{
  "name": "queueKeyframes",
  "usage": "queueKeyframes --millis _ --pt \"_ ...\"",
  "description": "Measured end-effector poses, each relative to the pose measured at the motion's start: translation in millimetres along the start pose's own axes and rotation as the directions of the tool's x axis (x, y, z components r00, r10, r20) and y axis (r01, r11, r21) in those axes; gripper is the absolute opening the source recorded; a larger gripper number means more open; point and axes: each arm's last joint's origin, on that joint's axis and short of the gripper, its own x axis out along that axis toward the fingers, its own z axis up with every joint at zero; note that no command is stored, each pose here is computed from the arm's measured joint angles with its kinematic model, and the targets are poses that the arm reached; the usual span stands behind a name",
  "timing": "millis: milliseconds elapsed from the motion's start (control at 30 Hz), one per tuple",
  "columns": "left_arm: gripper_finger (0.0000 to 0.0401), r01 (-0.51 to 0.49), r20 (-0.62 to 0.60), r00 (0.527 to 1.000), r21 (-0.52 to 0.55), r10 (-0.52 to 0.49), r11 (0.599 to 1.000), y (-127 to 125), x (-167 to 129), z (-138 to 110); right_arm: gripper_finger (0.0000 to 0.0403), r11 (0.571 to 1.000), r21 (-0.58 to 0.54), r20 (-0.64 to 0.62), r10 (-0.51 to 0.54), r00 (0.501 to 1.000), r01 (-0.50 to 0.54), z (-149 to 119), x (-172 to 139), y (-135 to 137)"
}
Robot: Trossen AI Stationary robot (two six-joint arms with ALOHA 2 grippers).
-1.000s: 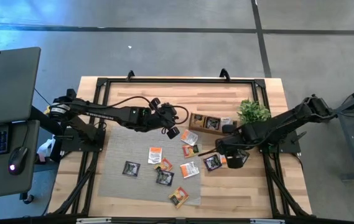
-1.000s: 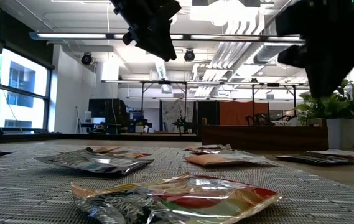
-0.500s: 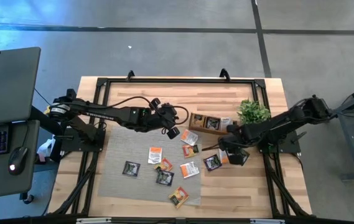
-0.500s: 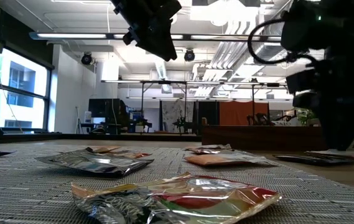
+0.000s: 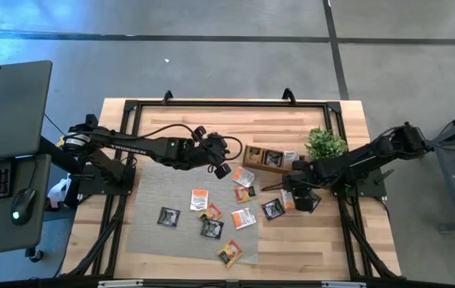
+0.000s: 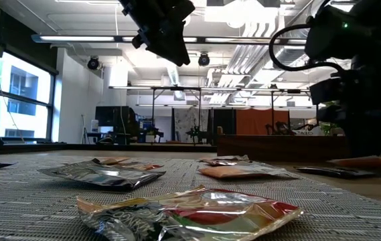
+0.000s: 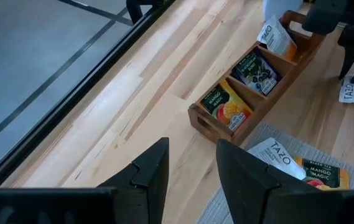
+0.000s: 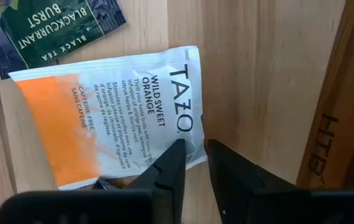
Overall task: Pick & Place Tea
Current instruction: Put the white orange tea bag in the right section of the wooden organizer
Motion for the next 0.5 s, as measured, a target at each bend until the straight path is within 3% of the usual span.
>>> queueKeyframes --millis 167,400,500 --pt "0.0131 0.0 0.0 1.0 0.001 0.0 1.0 0 0 0 0.0006 1.0 -0.022 0.021 0.015 1.0 -0.014 2 0 1" --pt "0.0131 0.0 -0.001 1.0 0.002 0.0 1.0 0 0 0 0.0006 0.999 0.028 0.046 0.041 0.998 -0.042 28 -24 7" --pt "0.0131 -0.001 0.0 1.0 0.003 0.001 1.0 0 0 0 0.0005 0.999 0.033 0.091 -0.044 0.995 0.041 46 -48 8"
